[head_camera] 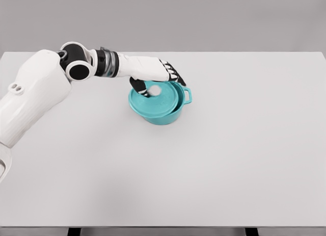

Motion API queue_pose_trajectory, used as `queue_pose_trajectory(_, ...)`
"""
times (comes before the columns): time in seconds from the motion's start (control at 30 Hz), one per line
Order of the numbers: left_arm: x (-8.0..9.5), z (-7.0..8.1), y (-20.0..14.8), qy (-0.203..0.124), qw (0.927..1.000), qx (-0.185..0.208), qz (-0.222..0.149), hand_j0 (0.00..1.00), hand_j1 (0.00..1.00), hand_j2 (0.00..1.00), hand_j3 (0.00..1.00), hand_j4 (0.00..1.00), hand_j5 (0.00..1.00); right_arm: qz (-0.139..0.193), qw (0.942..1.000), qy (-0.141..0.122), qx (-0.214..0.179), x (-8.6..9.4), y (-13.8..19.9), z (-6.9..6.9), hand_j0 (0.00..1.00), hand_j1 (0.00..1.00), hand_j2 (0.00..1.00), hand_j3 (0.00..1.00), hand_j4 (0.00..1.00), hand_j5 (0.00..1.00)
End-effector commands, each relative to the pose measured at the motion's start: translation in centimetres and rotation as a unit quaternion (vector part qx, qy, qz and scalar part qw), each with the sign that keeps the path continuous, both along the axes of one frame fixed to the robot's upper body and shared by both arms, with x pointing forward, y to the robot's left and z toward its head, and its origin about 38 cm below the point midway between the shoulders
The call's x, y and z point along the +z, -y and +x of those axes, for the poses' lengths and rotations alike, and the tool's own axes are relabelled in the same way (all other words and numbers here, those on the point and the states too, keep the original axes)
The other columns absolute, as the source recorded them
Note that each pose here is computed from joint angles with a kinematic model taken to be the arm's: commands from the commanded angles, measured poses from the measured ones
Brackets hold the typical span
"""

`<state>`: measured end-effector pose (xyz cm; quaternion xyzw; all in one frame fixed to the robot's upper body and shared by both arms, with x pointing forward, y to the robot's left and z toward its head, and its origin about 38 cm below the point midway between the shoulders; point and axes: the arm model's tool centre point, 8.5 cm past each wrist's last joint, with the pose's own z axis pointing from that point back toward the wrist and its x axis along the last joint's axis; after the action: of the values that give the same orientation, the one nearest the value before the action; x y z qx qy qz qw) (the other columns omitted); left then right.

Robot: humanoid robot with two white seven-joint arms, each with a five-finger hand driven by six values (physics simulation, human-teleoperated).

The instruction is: Cover the pot with left arm

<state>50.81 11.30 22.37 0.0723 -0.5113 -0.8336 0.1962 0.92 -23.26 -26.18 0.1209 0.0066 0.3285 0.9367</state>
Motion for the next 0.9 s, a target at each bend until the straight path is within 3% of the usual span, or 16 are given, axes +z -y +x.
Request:
queue_pose_trajectory(0.0,0.1,0.0,0.0,-0.003,1.0,0.001,-0.006,1.0,1.0,1.0,1.0,1.0,1.0,0.0,1.0,-0.001,0.0,0.0,0.0,-0.1,1.0,1.0,1.0,1.0,1.0,1.0)
queue_pose_trajectory(0.87,1.2,0.0,2.4,0.007,0.9998,-0.016,-0.013,1.0,1.0,1.0,1.0,1.0,1.0,0.0,1.0,0.0,0.0,0.0,0.0,0.0,1.0,1.0,1.0,1.0,1.0,1.0)
